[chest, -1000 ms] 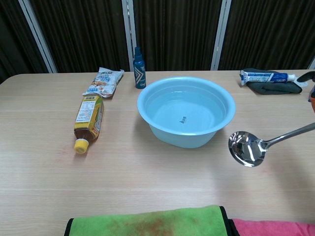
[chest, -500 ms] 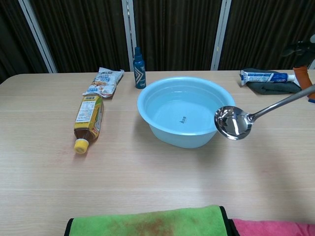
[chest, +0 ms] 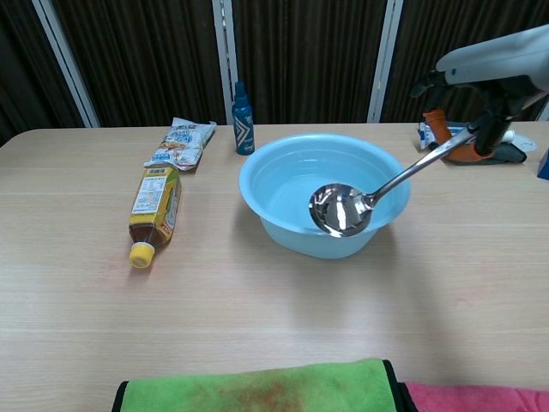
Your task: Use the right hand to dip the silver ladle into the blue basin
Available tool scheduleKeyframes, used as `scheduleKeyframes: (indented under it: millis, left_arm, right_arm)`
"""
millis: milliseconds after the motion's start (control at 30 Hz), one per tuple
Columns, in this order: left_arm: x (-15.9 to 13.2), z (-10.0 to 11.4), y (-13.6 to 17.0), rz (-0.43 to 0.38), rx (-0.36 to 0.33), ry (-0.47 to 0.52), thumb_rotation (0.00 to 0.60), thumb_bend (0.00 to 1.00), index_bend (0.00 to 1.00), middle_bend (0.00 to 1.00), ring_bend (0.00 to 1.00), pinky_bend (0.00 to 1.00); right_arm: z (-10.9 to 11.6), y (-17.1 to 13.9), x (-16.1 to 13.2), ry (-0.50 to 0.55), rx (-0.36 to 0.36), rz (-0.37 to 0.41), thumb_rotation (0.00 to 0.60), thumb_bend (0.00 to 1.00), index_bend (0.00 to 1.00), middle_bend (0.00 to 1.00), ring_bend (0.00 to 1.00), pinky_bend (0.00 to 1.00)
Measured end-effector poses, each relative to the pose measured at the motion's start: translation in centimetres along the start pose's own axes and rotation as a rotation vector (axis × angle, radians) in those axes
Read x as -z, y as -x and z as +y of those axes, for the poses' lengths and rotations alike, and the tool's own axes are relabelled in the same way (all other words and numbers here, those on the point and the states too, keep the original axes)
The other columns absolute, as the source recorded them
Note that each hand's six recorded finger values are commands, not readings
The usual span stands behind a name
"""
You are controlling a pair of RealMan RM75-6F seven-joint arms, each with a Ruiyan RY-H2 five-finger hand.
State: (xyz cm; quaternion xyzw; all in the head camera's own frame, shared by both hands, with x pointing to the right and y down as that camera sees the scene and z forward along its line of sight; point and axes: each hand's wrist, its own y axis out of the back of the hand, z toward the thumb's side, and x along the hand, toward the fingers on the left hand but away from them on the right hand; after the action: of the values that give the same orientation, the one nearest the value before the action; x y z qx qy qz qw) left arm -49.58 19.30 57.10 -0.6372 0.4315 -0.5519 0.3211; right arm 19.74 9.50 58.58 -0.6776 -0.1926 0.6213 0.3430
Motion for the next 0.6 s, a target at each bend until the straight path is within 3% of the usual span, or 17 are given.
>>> scheduleKeyframes:
  millis: [600]
  left_arm:
    - [1.3, 0.8, -0.3, 0.054, -0.03, -0.009, 0.579, 0.38, 0.0, 0.0, 0.0, 0.0]
  right_arm:
    - [2.1, 6.8, -3.0, -0.014, -0.041, -0.01, 0.6, 0.81, 0.68, 0.03, 0.0, 0.0]
